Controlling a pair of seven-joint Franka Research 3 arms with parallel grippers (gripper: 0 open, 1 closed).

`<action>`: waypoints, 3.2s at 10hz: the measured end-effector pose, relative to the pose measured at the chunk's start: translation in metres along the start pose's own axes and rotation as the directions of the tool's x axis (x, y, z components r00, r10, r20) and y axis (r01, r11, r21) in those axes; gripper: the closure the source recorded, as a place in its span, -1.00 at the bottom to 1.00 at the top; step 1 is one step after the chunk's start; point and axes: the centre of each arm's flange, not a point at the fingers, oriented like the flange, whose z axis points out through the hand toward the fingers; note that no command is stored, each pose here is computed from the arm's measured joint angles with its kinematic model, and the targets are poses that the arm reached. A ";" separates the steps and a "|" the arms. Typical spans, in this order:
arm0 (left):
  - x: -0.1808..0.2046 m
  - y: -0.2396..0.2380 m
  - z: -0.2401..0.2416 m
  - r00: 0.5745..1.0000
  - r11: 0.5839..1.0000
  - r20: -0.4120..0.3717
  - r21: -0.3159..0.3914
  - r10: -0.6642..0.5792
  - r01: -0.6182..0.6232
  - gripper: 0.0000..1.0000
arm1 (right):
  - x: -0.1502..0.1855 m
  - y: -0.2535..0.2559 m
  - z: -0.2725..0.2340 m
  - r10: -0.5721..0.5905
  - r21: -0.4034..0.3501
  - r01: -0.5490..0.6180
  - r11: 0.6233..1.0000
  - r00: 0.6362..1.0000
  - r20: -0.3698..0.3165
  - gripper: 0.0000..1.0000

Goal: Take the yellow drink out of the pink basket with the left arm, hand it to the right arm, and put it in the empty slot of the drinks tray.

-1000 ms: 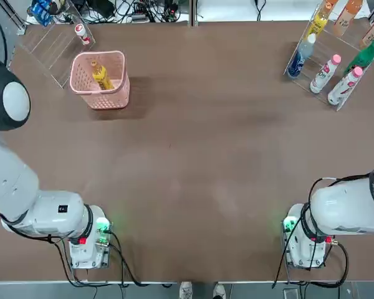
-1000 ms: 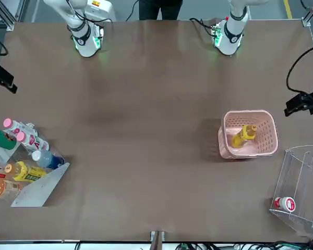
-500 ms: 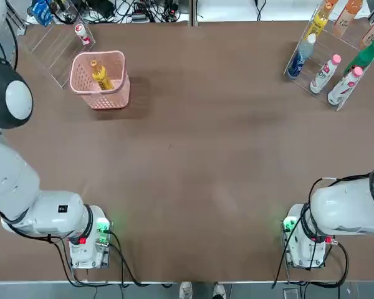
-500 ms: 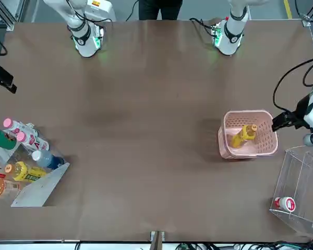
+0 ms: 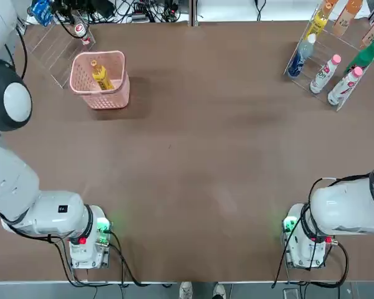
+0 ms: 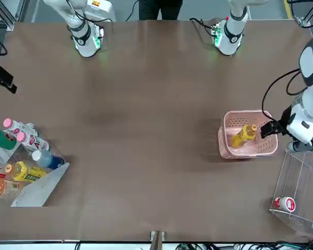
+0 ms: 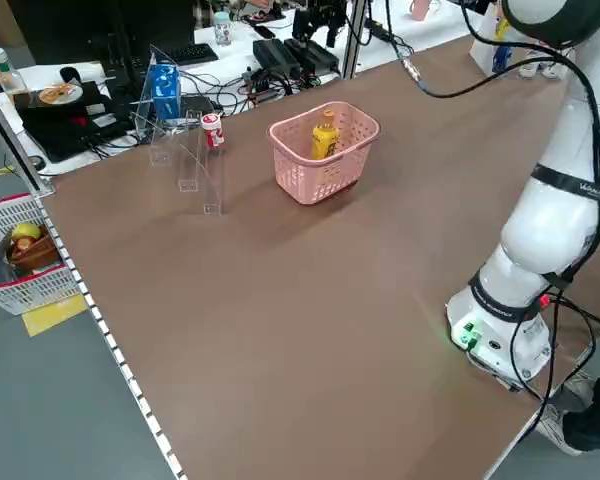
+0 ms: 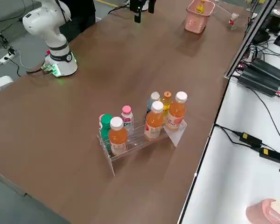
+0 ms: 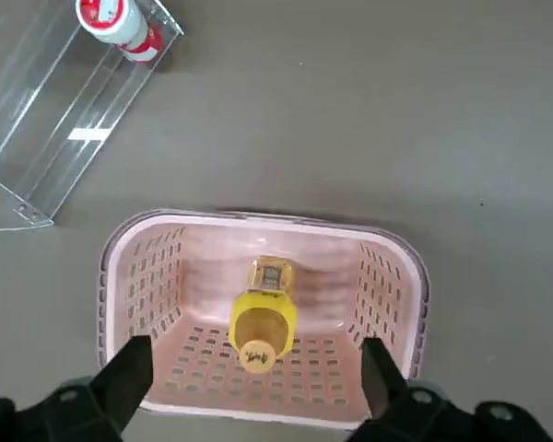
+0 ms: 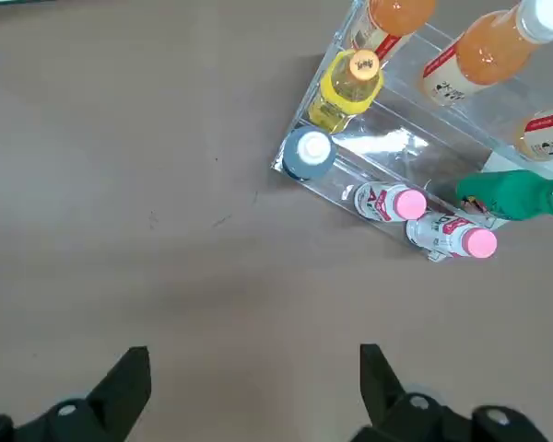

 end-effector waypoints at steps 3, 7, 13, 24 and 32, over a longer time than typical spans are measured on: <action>-0.006 0.000 0.018 0.999 1.000 -0.026 -0.004 -0.023 0.023 -0.99 | 0.000 0.000 0.000 0.000 0.000 0.000 1.000 1.000 -0.001 -1.00; -0.014 0.008 0.050 0.998 0.999 -0.047 -0.013 -0.040 0.040 -0.99 | 0.000 -0.005 0.000 -0.009 0.001 0.009 1.000 1.000 -0.002 -1.00; -0.027 0.009 0.101 0.996 0.999 -0.085 -0.023 -0.040 0.038 -0.99 | 0.000 -0.003 0.000 -0.006 0.001 0.006 1.000 1.000 -0.002 -1.00; -0.063 0.000 0.127 0.994 0.998 -0.091 -0.021 -0.058 0.056 -0.98 | 0.000 -0.004 -0.001 -0.006 0.004 0.006 1.000 1.000 -0.005 -1.00; -0.076 -0.003 0.139 0.992 0.998 -0.112 -0.024 -0.060 0.057 -0.91 | 0.000 -0.004 -0.001 -0.006 0.004 0.006 1.000 1.000 -0.005 -1.00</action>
